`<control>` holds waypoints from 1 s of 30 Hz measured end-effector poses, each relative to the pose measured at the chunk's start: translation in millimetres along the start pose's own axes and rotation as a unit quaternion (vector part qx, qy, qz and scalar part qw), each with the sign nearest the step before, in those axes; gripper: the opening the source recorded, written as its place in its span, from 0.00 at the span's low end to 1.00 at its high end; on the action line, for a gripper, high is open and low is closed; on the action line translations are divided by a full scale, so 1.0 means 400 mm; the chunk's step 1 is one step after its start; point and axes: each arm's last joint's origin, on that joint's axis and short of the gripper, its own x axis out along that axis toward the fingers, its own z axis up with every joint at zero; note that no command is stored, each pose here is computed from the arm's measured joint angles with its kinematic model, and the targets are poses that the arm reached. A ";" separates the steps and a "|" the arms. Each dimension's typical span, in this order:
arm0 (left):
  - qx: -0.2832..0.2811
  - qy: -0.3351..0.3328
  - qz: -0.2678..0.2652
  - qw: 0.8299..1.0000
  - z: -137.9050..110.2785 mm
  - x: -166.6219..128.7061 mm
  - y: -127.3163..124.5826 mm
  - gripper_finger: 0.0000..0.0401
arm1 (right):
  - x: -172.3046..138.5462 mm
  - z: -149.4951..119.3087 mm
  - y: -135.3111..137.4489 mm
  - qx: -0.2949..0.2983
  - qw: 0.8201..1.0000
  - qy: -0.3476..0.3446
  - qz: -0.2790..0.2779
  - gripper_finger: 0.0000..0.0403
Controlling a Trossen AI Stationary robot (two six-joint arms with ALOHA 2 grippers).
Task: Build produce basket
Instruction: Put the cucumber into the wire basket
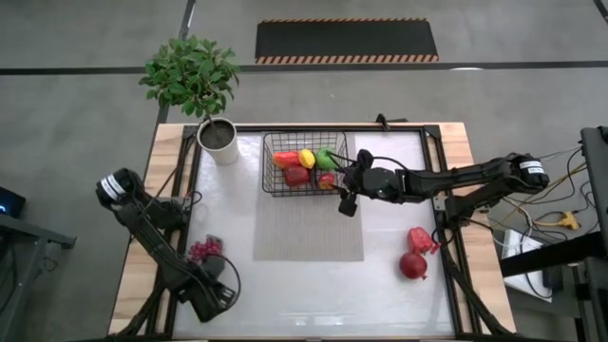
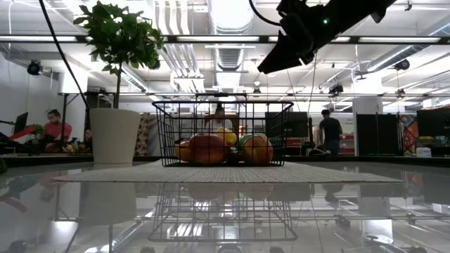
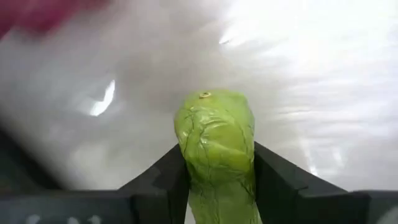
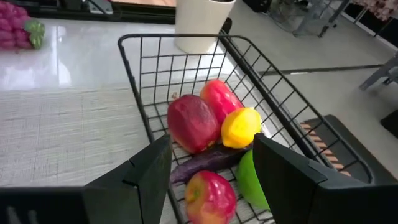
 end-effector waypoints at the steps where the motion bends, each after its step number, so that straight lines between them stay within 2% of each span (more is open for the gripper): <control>1: 0.020 -0.024 -0.024 0.999 0.004 -0.014 -0.011 0.30 | 0.001 -0.003 0.001 0.001 1.000 -0.004 0.004 0.52; 4: 0.074 -0.123 -0.093 0.985 0.029 -0.061 -0.041 0.30 | 0.005 -0.013 0.011 0.011 0.998 -0.034 0.058 0.52; 6: 0.119 -0.205 -0.127 0.963 0.052 -0.096 -0.060 0.30 | 0.005 -0.017 0.021 0.012 0.991 -0.066 0.118 0.52; 9: 0.198 -0.330 -0.144 0.912 0.082 -0.146 -0.080 0.30 | 0.005 -0.030 0.037 0.009 0.970 -0.122 0.210 0.52; 12: 0.260 -0.420 -0.144 0.857 0.111 -0.191 -0.093 0.30 | -0.004 -0.043 0.044 0.019 0.947 -0.176 0.267 0.52; 16: 0.318 -0.506 -0.124 0.792 0.155 -0.235 -0.113 0.30 | -0.012 -0.056 0.045 0.039 0.935 -0.210 0.283 0.54; 22: 0.391 -0.581 -0.076 0.709 0.236 -0.281 -0.145 0.30 | 0.009 -0.054 0.071 0.034 0.929 -0.228 0.289 0.63; 26: 0.410 -0.616 -0.044 0.671 0.294 -0.304 -0.163 0.30 | 0.029 -0.035 0.093 0.016 0.927 -0.233 0.293 0.67; 28: 0.404 -0.633 -0.032 0.660 0.322 -0.313 -0.167 0.30 | 0.042 -0.027 0.103 0.009 0.927 -0.232 0.294 0.69; 30: 0.394 -0.645 -0.022 0.655 0.351 -0.314 -0.166 0.30 | 0.052 -0.014 0.109 0.007 0.926 -0.236 0.294 0.70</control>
